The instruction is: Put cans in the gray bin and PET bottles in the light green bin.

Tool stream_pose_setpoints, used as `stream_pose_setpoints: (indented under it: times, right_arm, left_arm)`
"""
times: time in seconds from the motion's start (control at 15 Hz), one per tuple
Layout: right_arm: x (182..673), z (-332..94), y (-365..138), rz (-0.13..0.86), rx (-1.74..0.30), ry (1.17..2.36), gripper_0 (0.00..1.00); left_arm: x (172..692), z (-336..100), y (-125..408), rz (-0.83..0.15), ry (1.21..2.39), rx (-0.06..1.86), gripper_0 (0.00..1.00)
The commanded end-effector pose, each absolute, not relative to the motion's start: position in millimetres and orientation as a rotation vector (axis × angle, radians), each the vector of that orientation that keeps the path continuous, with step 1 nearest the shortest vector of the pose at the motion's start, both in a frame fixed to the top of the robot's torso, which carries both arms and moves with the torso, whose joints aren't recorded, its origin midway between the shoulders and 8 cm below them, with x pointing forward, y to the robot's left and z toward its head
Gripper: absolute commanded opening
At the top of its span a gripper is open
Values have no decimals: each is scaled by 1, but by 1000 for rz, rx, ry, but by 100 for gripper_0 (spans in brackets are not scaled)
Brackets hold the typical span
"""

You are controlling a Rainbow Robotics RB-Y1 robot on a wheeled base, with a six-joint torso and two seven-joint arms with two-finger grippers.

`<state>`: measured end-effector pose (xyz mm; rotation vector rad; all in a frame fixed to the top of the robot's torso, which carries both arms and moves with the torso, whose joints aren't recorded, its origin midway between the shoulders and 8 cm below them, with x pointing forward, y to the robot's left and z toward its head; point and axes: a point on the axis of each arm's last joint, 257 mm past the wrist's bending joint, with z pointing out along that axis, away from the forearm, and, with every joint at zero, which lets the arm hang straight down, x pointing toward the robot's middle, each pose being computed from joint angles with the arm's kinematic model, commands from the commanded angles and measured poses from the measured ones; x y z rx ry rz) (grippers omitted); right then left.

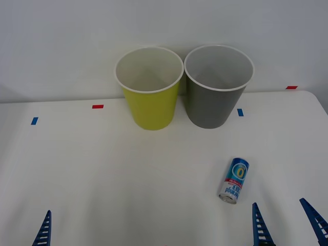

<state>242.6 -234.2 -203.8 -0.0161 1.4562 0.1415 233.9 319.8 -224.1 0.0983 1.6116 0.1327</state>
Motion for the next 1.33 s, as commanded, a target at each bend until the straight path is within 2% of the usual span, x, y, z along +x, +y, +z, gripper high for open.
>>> stream_pose_setpoints:
  times: [0.07,1.33]
  right_arm:
    - [243,-204,-234,142,-16,1456,100]
    - [243,-204,-234,142,-16,1456,100]
  left_arm:
    - [234,-224,320,133,1612,98,100]
    - [234,-224,320,133,1612,98,100]
